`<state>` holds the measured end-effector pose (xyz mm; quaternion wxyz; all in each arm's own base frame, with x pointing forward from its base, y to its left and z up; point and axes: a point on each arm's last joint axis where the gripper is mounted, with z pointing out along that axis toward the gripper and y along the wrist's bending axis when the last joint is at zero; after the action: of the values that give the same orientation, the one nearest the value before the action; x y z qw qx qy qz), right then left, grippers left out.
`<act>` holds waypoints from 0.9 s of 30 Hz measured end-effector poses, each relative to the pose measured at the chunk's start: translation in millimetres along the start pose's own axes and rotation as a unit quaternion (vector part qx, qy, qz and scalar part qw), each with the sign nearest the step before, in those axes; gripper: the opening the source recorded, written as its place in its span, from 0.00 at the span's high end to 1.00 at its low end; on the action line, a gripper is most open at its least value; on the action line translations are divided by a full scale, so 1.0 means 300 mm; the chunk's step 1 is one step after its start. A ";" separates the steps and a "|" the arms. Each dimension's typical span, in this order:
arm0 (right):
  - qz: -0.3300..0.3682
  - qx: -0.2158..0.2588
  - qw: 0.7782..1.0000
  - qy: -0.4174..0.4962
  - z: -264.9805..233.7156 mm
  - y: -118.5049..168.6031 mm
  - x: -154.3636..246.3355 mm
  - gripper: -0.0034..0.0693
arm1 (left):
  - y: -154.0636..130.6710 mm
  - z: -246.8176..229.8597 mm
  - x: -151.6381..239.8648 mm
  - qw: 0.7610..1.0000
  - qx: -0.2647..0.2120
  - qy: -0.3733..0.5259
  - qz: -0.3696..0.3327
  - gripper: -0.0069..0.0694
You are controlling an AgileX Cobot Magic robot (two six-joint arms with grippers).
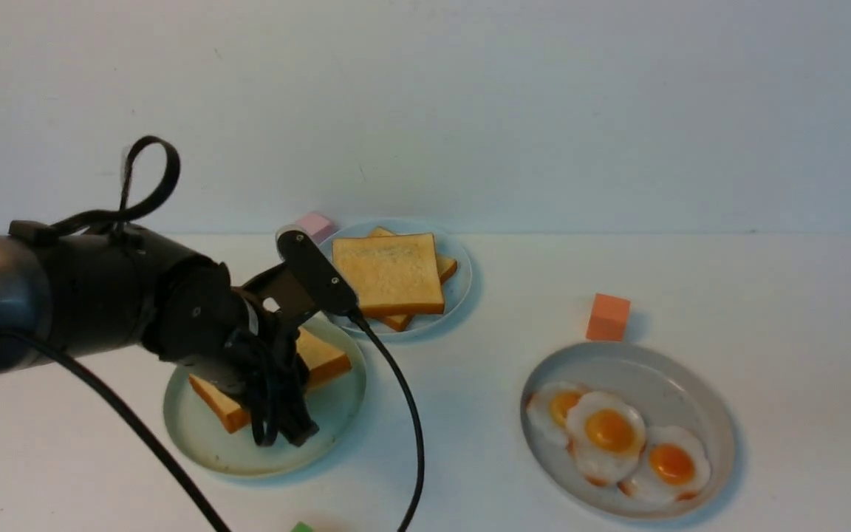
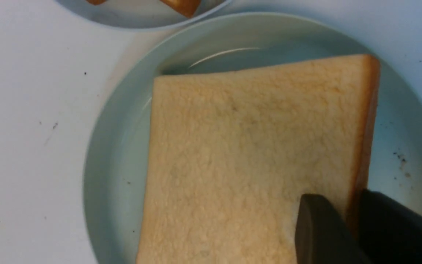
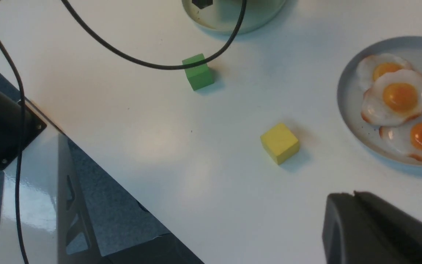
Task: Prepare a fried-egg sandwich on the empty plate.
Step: Use the left arm to put a slice of bread into the empty plate in the middle, then use the right arm to grab a fried egg
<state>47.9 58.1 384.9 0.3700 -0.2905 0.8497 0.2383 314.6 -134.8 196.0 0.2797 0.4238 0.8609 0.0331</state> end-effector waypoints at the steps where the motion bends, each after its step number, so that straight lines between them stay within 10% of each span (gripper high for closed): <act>1: 0.000 0.000 1.000 0.000 0.000 0.000 0.000 0.87 | -0.001 -0.001 0.002 1.000 0.001 0.004 0.000 0.54; 10: 0.001 0.033 0.998 0.057 0.083 -0.053 -0.033 0.72 | 0.013 -0.235 -0.029 0.992 -0.002 -0.058 -0.116 0.32; 17: 0.020 0.069 0.987 0.144 0.368 -0.187 -0.137 0.64 | -0.061 -0.784 0.082 0.931 0.008 -0.268 -0.247 0.88; 27: 0.030 0.082 0.960 0.267 0.744 -0.336 -0.164 0.47 | -0.282 -0.887 0.478 0.894 -0.015 -0.380 -0.236 0.93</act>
<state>252.2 139.5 266.7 0.1453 -0.2863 0.9425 0.0925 49.4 -33.7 329.8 0.5915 0.1838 0.7631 -0.1844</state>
